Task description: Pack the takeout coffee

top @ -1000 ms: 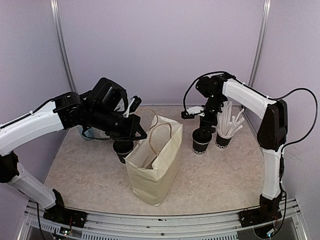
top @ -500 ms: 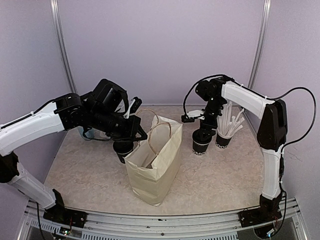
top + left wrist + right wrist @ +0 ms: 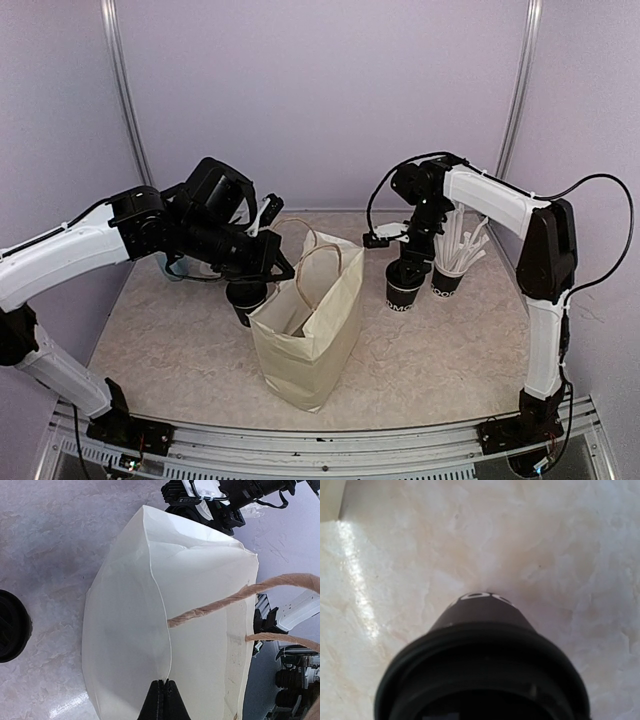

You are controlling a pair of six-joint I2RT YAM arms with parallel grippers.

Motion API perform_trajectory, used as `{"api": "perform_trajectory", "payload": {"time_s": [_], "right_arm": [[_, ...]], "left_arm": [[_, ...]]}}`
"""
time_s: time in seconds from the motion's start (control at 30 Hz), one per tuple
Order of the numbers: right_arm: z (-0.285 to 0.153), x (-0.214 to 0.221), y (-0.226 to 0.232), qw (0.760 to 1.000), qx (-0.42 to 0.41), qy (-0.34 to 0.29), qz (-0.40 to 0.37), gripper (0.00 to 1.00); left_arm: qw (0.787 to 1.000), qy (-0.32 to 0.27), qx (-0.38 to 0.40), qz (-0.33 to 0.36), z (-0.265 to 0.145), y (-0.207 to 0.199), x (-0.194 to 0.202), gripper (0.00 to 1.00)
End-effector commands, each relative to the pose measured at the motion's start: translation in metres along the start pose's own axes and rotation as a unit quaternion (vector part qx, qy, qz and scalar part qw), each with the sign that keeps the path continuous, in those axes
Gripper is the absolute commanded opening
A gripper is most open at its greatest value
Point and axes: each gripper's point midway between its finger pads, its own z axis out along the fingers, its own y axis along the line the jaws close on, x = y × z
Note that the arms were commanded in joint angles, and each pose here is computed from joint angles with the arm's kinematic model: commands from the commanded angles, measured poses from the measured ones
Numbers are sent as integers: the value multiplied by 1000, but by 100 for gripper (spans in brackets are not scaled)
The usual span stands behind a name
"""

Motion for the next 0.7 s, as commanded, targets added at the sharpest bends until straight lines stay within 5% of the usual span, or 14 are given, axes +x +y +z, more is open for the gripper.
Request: {"api": "perform_trajectory", "payload": {"time_s": [0.0, 0.33, 0.67], "right_arm": [[-2, 6, 11, 1000, -6, 16, 5, 72], [-109, -41, 16, 991, 90, -101, -7, 66], [-240, -73, 8, 944, 224, -243, 10, 64]], "left_arm": [[1000, 1, -1, 12, 7, 4, -2, 0], [996, 9, 37, 85, 18, -11, -18, 0], [981, 25, 95, 169, 31, -31, -34, 0]]}}
